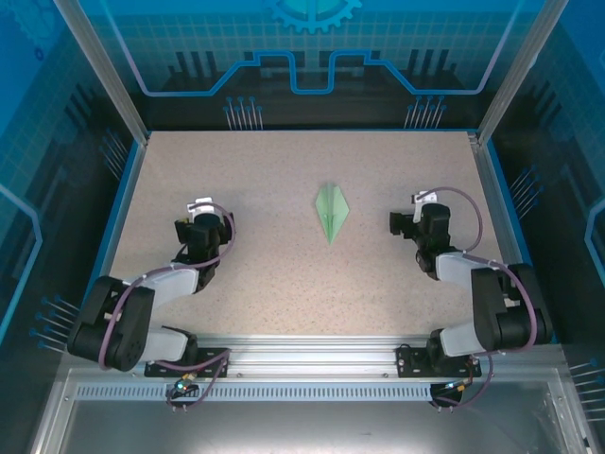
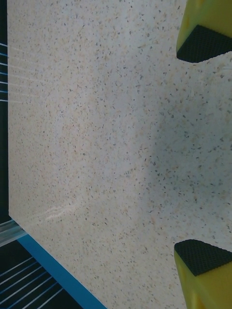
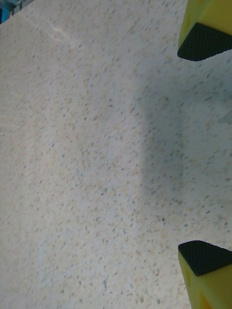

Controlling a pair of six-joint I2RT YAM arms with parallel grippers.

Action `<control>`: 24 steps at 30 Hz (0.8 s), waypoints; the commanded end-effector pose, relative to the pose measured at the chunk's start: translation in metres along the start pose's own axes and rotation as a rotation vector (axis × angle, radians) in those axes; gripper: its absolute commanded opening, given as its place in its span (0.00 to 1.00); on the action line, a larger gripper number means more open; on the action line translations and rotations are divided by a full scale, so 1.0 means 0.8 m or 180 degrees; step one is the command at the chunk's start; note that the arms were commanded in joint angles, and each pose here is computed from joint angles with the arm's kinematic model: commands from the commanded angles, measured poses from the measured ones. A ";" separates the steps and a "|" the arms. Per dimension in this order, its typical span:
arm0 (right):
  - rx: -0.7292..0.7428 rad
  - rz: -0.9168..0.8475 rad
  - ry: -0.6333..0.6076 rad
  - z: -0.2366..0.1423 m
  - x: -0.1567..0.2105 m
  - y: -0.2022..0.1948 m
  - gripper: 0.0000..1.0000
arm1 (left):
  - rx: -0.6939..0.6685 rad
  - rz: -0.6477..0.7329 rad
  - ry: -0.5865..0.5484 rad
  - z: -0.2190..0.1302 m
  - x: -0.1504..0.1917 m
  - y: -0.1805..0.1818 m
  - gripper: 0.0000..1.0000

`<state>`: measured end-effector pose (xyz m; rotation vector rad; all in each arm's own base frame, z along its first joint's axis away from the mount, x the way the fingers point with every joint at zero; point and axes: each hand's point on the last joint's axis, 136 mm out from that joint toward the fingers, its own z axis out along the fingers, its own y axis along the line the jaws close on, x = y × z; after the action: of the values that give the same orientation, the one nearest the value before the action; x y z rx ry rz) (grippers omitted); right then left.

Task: Fold a paper plane with a square sheet of paper (fold left side to right side)
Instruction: Reset both arms

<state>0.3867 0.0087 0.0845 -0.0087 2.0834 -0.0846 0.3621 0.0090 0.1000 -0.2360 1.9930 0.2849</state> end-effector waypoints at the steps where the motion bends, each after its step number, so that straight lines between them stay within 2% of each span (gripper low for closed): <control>1: -0.0189 -0.0063 -0.0380 0.002 -0.019 0.008 1.00 | 0.0348 0.0000 -0.0460 0.001 -0.035 -0.015 0.99; 7: -0.0315 -0.0101 -0.0409 0.002 -0.016 0.015 0.99 | 0.0611 -0.0163 -0.0418 0.025 -0.011 -0.015 0.99; 8: -0.0321 -0.0102 -0.0402 0.002 -0.016 0.016 0.99 | 0.0653 -0.0144 -0.0291 0.028 -0.007 -0.019 0.98; 12: -0.0316 -0.0103 -0.0408 0.003 -0.017 0.015 1.00 | 0.0614 -0.0295 -0.0180 0.039 -0.008 -0.007 0.98; 24: -0.0366 -0.0196 -0.0384 0.004 -0.017 0.024 0.99 | 0.0616 -0.0288 -0.0189 0.039 -0.008 -0.007 0.98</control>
<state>0.3915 0.0260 0.0875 -0.1219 1.9944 -0.0023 0.3860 0.0137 0.0799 -0.1862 1.9713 0.0693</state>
